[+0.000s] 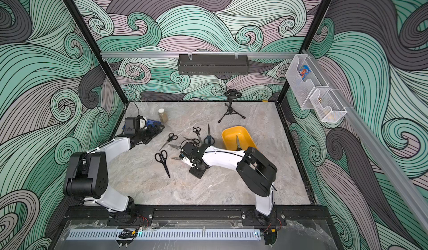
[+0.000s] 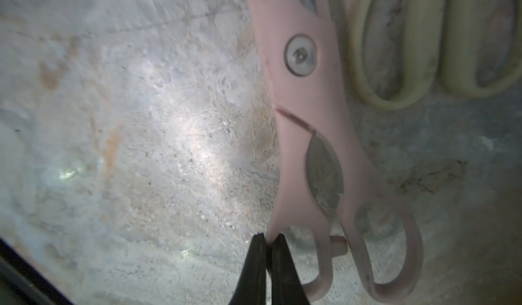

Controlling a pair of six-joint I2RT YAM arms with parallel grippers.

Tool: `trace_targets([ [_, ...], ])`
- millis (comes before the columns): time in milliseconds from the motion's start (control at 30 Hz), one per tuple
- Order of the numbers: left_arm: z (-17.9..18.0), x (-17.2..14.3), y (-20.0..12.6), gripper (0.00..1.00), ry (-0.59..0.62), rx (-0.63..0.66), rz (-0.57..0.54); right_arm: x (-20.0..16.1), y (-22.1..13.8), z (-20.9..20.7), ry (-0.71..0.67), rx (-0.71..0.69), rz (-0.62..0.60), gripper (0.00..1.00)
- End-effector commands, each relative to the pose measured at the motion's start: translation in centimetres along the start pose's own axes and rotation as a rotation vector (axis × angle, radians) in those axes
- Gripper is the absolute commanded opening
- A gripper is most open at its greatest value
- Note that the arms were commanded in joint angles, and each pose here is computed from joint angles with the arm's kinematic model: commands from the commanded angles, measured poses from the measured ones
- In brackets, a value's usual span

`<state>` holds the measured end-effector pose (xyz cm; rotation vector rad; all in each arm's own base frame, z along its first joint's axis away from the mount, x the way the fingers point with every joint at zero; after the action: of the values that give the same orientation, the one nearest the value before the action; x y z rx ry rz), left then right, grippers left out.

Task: Put the scissors into the storage box
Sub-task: Pick up the scissors from the center of the board.

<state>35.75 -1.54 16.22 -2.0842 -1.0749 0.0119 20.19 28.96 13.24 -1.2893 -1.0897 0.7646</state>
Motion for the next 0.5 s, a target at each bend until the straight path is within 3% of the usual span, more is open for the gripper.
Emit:
trace_targets([
  [0, -2.1, 2.1, -2.1, 0.99, 0.007, -0.072, -0.069, 1.7, -4.5, -1.7, 0.074, -0.009, -0.222, 0.00],
  [267, -2.9, 4.2, -3.0, 0.99, -0.006, -0.096, -0.125, 0.0, -9.5, -6.5, 0.244, -0.140, -0.335, 0.00],
  [467, -2.0, 2.2, -2.0, 0.99, -0.042, -0.143, -0.051, -3.4, -11.3, -12.4, 0.541, -0.276, -0.348, 0.00],
])
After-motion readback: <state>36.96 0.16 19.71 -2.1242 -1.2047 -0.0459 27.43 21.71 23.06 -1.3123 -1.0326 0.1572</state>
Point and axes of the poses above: each gripper's point midway between its finger pads, its own y axis out along the fingers, its own z axis along the line the jaws close on, x = y × z, the point moved 9 cm from there along -y, back along the fingers, and after that the axes turned 11 degrees about -y, right-handed, at the moved point
